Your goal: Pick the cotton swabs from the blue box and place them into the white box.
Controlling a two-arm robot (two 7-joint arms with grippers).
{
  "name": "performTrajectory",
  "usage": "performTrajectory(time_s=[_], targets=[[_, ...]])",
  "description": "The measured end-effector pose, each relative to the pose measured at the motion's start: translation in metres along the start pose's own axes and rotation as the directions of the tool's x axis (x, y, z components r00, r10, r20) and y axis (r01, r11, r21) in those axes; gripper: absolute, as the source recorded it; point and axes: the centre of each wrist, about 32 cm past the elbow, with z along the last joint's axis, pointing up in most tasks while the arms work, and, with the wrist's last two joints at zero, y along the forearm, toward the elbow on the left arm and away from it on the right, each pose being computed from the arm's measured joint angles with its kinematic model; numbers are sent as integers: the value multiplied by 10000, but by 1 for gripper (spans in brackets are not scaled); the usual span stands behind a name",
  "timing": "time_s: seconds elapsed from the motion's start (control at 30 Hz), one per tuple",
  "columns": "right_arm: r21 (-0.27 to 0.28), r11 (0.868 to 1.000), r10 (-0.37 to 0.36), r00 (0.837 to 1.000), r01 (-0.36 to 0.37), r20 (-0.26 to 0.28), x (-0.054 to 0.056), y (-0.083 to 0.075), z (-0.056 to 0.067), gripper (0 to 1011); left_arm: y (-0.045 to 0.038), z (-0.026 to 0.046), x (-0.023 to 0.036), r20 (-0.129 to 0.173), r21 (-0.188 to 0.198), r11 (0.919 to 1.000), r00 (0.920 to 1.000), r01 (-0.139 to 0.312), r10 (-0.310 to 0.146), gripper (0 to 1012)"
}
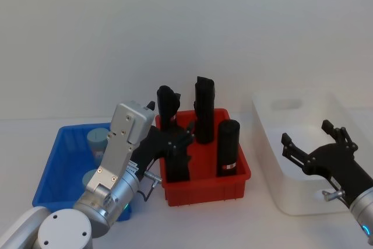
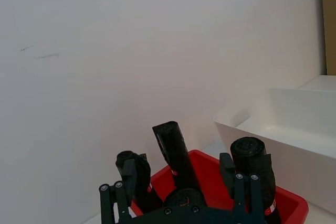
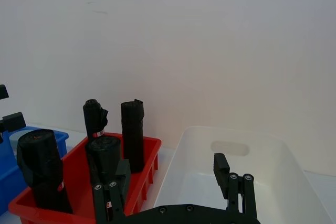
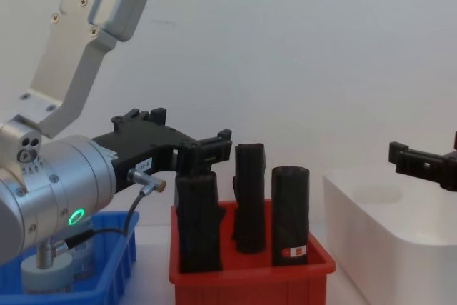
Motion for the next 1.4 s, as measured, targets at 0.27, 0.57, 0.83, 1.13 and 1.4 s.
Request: performTrajectory(time_s=[0.27, 0.57, 0.83, 1.13, 1.4], targets=[[0, 10000, 0, 10000, 0, 0, 0, 0, 0, 1002, 0, 0, 0, 0, 0, 10000, 10000, 0, 0, 1004], [0, 10000, 0, 10000, 0, 0, 0, 0, 0, 1001, 0, 0, 0, 0, -1, 10000, 10000, 0, 0, 1004], [0, 10000, 0, 10000, 0, 0, 0, 0, 0, 1002, 0, 0, 0, 0, 0, 10000, 10000, 0, 0, 1004], [0, 10000, 1, 10000, -1, 0, 0, 0, 0, 1002, 0, 0, 0, 0, -1, 10000, 10000, 0, 0, 1004], [0, 10000, 0, 10000, 0, 0, 0, 0, 0, 1002, 0, 0, 0, 0, -1, 10000, 10000, 0, 0, 1004]])
